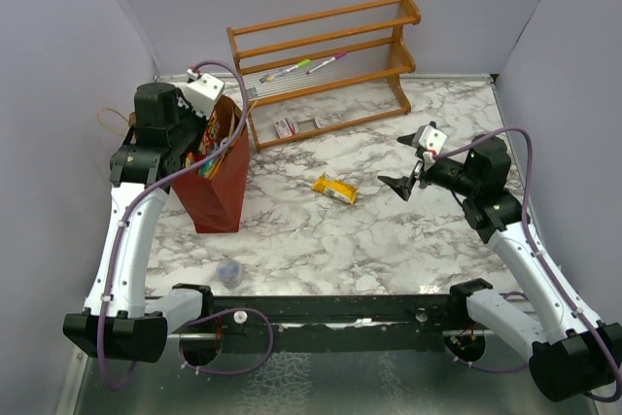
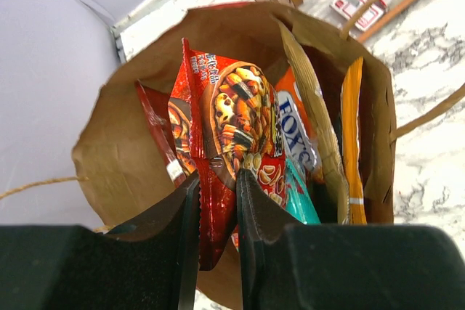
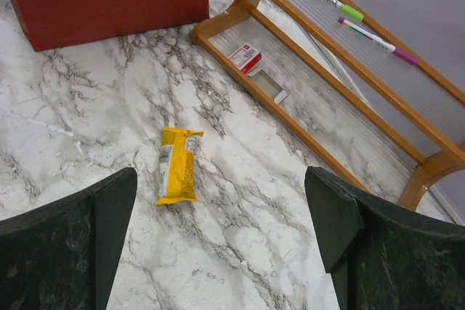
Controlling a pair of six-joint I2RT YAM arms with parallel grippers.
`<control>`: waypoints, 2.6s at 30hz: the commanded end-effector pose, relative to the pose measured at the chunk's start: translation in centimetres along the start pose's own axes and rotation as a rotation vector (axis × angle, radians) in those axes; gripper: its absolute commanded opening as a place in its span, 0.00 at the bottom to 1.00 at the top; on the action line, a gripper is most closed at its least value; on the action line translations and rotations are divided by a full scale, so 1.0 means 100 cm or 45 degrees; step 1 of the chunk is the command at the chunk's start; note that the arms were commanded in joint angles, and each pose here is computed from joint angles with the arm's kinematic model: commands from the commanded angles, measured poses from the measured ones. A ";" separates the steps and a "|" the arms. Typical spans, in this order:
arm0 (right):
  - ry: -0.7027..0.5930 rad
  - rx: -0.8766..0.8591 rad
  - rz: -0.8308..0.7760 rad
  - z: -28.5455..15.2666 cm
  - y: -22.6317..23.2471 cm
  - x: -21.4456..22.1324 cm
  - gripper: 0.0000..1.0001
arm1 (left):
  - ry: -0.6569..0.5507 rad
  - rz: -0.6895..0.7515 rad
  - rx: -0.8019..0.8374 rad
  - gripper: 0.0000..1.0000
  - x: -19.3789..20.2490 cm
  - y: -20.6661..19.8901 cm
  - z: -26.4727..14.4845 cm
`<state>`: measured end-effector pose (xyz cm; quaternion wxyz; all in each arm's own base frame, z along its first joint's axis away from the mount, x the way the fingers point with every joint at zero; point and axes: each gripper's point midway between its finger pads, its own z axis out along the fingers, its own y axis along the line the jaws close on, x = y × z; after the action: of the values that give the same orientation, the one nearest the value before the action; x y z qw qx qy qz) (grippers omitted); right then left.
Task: Place the snacks into the paper bag
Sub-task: Place the snack in the paper bag, then pick up the snack from the center of the board.
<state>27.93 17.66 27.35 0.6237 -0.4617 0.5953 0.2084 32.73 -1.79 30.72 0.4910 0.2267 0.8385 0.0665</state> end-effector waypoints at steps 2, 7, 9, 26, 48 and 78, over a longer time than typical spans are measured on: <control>-0.009 0.007 0.009 0.002 -0.001 0.003 1.00 | 0.198 0.013 0.075 0.02 0.048 -0.017 0.016; -0.007 0.008 0.008 0.002 -0.001 0.003 0.99 | 0.334 0.026 0.123 0.13 0.075 -0.026 0.029; -0.004 0.008 0.012 0.002 -0.001 0.005 1.00 | 0.362 0.019 0.155 0.19 0.081 -0.031 0.033; 0.003 0.007 0.015 0.004 -0.001 0.009 1.00 | 0.198 0.001 0.162 0.68 0.039 -0.025 0.020; 0.130 -0.093 0.184 0.027 0.004 0.046 0.95 | -0.217 -0.098 0.059 0.99 -0.023 -0.014 -0.026; 0.744 -0.327 0.925 0.110 0.032 0.206 0.74 | -0.360 -0.057 0.044 0.99 -0.015 -0.024 -0.043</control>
<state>35.82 21.46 5.68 0.2791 -0.3450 0.8366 0.3212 28.96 -3.75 32.11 0.5792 0.2143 0.7865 0.0124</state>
